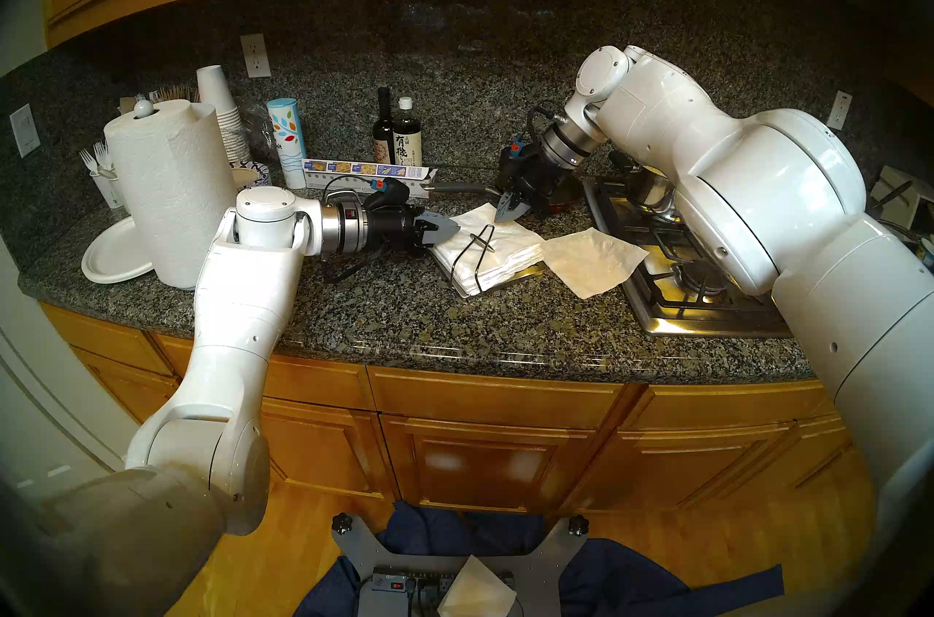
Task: Take napkin out of napkin holder
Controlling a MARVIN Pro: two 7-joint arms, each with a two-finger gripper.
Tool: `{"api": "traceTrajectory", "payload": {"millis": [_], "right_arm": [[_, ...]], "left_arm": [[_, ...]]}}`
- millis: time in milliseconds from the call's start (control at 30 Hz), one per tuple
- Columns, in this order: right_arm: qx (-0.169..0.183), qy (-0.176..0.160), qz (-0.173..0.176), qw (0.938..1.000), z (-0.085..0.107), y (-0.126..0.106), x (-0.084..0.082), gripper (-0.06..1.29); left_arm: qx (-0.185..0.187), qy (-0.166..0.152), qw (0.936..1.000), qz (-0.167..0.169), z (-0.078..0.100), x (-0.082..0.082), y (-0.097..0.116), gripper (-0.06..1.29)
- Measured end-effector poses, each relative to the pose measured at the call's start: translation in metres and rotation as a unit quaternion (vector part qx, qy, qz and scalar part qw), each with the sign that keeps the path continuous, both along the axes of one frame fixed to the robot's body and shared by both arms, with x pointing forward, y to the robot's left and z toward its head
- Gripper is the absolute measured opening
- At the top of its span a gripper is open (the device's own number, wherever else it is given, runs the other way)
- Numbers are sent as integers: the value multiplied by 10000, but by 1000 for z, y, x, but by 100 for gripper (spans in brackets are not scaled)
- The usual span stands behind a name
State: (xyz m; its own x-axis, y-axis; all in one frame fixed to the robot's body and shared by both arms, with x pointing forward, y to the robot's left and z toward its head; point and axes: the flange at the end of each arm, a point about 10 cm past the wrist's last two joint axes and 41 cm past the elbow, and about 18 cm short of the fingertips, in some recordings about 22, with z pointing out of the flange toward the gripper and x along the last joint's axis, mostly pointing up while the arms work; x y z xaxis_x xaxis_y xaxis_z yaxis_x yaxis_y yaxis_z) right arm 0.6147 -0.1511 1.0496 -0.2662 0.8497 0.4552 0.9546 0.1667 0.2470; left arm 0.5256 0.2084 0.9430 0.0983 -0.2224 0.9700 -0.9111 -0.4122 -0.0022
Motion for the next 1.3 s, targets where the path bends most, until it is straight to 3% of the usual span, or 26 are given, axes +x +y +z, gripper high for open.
{"api": "traceTrajectory", "payload": {"millis": [167,567,700,1067,1300], "right_arm": [[59,27,-47,10000,-5,-3,0,8],[186,70,-141,9997,-20,-6,0,3],[213,80,-154,9996,-22,-7,0,-3],[419,86,-226,9988,-27,-10,0,-3],[855,105,-311,9958,-35,-17,0,-3]], "left_arm": [[25,-54,10000,-23,5,3,0,31],[47,-127,9999,-68,10,7,3,31],[56,-122,9999,-77,9,8,3,10],[122,-79,9999,-93,4,9,3,10],[160,-49,9998,-108,1,10,2,10]]}}
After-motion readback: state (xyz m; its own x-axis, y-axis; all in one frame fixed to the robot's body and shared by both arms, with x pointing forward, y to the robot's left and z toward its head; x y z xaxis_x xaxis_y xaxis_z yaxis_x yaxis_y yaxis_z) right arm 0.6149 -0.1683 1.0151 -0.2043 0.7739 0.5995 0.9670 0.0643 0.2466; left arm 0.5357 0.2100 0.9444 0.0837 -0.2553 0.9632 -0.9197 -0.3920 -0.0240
